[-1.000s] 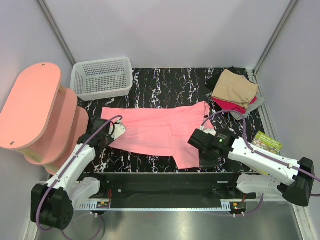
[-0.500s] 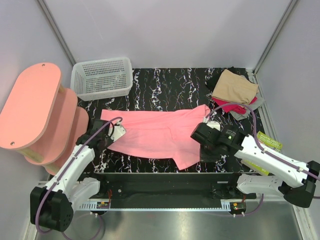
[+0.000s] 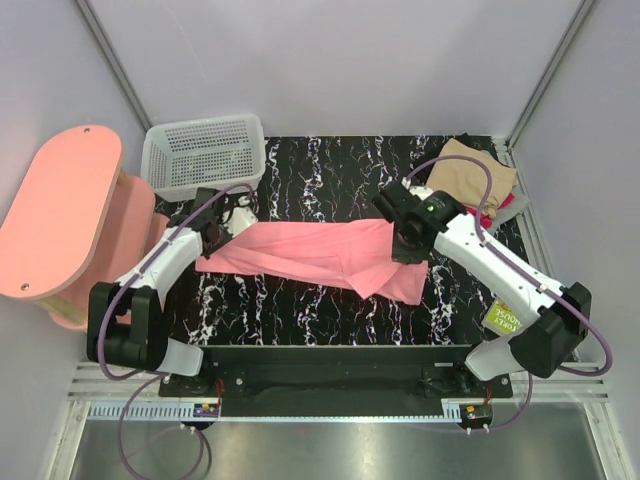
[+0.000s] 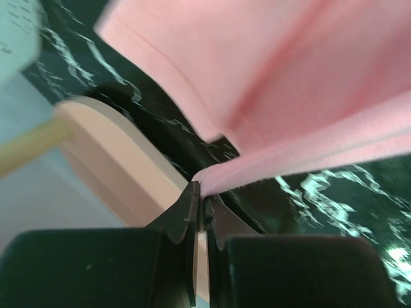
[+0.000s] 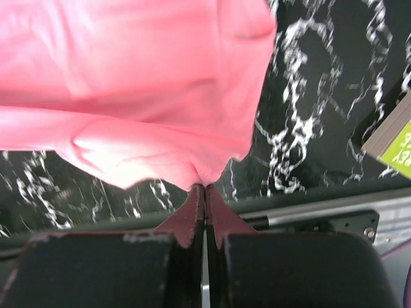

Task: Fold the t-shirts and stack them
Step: Fold the other side of the tshirt into a rectangle

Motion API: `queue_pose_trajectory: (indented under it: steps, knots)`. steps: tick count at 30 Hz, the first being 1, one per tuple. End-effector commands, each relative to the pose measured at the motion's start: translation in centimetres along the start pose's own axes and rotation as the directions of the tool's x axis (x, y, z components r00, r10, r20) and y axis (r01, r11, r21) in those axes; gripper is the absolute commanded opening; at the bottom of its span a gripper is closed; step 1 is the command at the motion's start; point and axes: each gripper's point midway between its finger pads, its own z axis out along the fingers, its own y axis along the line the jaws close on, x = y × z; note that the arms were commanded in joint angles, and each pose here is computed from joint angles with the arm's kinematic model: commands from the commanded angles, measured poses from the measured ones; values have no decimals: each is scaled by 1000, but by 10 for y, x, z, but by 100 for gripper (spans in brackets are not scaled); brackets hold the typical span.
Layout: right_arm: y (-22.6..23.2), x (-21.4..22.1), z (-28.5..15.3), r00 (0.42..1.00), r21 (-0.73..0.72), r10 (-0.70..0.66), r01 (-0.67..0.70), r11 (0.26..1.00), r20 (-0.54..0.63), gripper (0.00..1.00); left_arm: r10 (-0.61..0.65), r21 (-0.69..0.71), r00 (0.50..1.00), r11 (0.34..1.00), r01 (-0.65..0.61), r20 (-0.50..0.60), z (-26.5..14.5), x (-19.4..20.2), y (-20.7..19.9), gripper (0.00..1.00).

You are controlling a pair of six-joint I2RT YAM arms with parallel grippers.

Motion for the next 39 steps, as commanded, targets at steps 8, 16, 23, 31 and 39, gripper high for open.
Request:
queue_pose_trajectory:
  steps: [8,16,23,31,39]
  knots:
    - [3,-89,22,993,-32,54,-51,998,108,0,32,-61,999,998,-30,31,6,-22,37,5]
    - [16,-118,71,996,-25,62,-61,998,59,0,25,-58,1000,998,-25,-5,25,-15,28,67]
    - [20,-155,118,996,8,88,-88,996,28,0,32,-102,999,994,-34,-19,24,-8,36,72]
    - [14,-193,142,990,18,136,-137,990,31,46,18,-143,1000,990,-19,-9,16,-8,46,71]
    - [-6,-217,117,988,80,143,-148,986,58,68,26,-85,998,996,-21,56,-8,-20,10,72]
